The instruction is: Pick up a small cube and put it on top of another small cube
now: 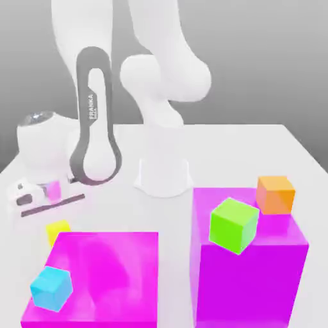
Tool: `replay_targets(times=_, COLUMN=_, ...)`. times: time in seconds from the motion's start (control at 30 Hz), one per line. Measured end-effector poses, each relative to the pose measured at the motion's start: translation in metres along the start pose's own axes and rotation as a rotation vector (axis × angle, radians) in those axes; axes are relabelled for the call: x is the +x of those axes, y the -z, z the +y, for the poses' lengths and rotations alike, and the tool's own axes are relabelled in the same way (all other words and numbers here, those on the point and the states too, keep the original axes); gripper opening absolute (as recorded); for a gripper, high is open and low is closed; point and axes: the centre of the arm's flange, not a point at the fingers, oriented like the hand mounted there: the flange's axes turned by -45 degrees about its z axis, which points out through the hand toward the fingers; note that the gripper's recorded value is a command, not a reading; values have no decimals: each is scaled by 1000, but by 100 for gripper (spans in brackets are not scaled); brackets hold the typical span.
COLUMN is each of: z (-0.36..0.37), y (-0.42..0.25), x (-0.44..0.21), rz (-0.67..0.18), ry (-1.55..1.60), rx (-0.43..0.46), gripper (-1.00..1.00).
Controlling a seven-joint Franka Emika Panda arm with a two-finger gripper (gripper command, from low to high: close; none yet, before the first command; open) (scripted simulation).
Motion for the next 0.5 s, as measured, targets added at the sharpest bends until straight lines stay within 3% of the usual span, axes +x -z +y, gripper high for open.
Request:
replay_targets(times=0.2, z=9, y=54, x=22, rz=19, ry=-16, rx=-19, gripper=-100)
replay_targets(times=0.5, z=-14, y=135, x=180, rz=64, ry=-53, rx=-11, gripper=-100)
